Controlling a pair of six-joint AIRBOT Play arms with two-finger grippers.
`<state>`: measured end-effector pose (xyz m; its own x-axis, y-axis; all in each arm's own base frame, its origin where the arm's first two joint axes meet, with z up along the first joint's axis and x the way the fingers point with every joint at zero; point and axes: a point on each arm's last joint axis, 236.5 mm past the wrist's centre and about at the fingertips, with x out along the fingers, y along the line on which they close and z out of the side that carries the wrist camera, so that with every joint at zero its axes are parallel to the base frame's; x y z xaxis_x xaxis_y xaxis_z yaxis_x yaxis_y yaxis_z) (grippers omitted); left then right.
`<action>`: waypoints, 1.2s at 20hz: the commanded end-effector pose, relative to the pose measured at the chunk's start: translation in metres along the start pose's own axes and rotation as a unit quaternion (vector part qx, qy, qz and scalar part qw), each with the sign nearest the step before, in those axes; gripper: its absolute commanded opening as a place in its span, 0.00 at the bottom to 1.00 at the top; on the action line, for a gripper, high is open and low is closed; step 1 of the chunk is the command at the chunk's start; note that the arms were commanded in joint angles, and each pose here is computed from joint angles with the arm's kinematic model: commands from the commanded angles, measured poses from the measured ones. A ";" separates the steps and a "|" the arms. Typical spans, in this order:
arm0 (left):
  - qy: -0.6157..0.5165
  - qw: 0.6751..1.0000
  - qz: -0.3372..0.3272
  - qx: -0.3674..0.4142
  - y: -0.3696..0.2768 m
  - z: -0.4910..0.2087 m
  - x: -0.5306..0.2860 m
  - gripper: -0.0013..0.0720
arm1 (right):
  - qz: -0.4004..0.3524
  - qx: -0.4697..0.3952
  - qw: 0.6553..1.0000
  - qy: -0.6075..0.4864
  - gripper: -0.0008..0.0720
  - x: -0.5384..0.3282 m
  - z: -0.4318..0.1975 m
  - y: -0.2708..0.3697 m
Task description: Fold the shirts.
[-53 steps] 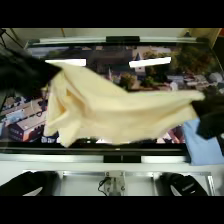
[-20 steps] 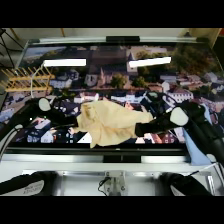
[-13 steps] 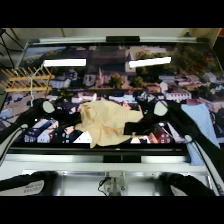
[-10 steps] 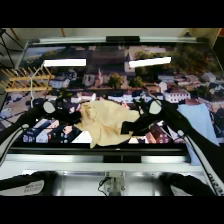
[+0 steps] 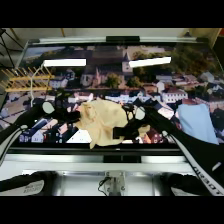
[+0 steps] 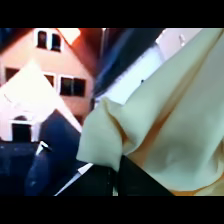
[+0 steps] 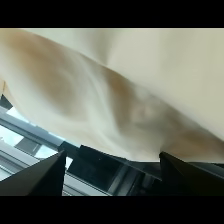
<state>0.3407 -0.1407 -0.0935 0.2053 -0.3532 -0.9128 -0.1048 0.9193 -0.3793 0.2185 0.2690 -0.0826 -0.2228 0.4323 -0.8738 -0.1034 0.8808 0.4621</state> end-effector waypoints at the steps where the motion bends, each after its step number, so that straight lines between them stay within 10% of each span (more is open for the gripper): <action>1: -0.015 1.000 -0.008 0.010 -0.006 0.005 -0.009 0.07 | -0.007 0.012 1.000 -0.003 0.95 0.010 0.003 -0.001; 5: -0.018 1.000 -0.009 0.011 -0.007 0.006 -0.011 0.07 | -0.005 0.040 0.999 -0.006 0.87 0.019 0.009 -0.003; 8: -0.018 1.000 -0.009 0.012 -0.007 0.006 -0.012 0.07 | 0.004 0.060 0.998 0.006 0.28 0.029 0.008 -0.003; 10: -0.020 1.000 -0.009 0.014 -0.008 0.006 -0.013 0.07 | 0.005 0.061 0.998 0.006 0.08 0.027 0.009 -0.002; 18: -0.260 0.955 -0.018 0.140 -0.065 0.100 -0.191 0.06 | -0.068 -0.153 0.969 -0.184 0.08 -0.162 0.048 0.042; 21: -0.458 0.869 -0.029 0.187 -0.106 0.110 -0.379 0.06 | -0.123 -0.172 0.889 -0.406 0.08 -0.347 0.042 0.047; 24: -0.613 0.764 -0.051 0.197 -0.130 0.056 -0.548 0.06 | -0.143 -0.158 0.737 -0.641 0.08 -0.530 -0.033 0.058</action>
<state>0.3772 -0.0853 0.3268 0.9139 -0.2856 -0.2886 0.2272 0.9488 -0.2194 0.3340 0.1699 0.2652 0.6646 0.3980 -0.6324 -0.3738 0.9099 0.1798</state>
